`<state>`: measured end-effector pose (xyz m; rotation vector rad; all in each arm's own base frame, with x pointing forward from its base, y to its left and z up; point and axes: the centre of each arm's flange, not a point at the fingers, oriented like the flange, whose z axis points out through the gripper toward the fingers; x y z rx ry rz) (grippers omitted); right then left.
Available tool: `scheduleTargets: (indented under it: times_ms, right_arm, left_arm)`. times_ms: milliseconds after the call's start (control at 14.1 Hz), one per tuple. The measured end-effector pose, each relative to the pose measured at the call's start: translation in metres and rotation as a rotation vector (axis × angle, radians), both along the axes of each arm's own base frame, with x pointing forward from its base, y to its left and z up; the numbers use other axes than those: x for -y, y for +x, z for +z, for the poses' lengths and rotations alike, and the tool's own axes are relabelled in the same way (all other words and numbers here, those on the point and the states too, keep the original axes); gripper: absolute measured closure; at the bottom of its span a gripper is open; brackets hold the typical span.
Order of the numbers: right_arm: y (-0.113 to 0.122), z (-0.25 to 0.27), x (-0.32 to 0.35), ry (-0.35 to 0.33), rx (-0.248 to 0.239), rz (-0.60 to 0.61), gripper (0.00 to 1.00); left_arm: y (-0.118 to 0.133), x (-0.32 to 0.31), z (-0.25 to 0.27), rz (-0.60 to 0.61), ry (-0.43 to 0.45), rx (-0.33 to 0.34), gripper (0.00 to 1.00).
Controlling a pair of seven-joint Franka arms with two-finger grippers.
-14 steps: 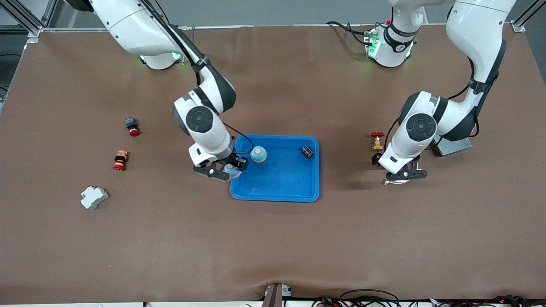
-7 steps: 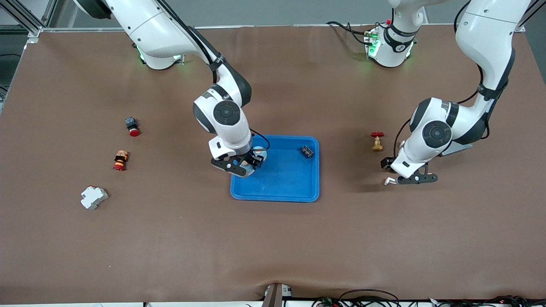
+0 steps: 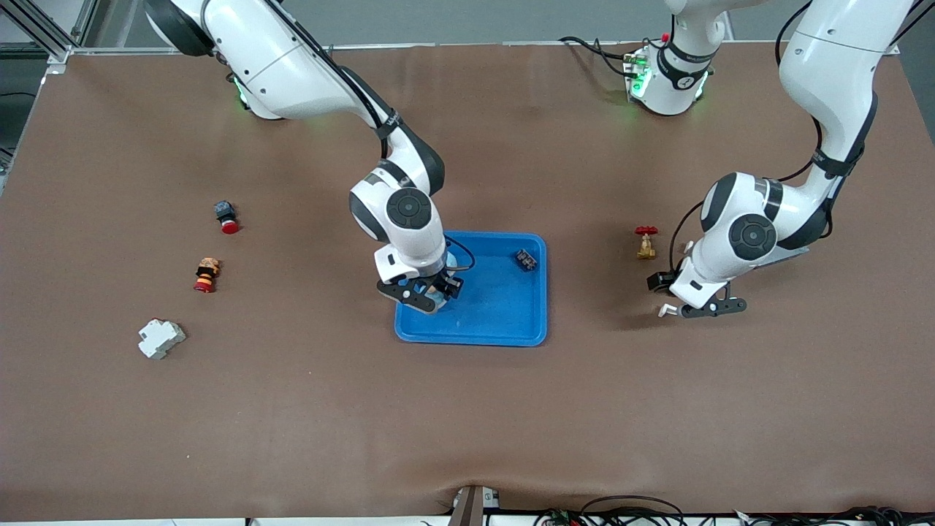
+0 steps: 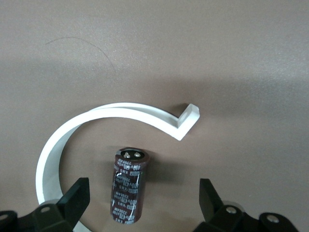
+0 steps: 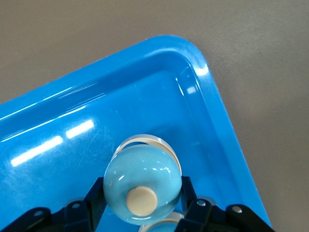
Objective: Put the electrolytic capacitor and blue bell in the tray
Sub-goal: 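Carry the second blue bell over the tray with the right gripper, then grasp the second capacitor with the left gripper while the right gripper lowers the bell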
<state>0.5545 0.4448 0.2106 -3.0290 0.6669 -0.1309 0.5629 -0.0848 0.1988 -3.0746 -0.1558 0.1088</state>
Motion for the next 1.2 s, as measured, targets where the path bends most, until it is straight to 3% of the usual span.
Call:
scheduleTargets:
  times_ms: [1061,1202]
  right_arm:
    - [0.008,-0.02,-0.006,-0.008,0.003,-0.019,0.34]
    - [0.009,-0.021,-0.005,-0.009,0.004,-0.021,0.34]
  left_arm:
    - [-0.011,0.0,-0.026,0.0,-0.007,-0.053,0.0]
    - [-0.011,0.0,-0.027,0.001,-0.007,-0.054,0.06]
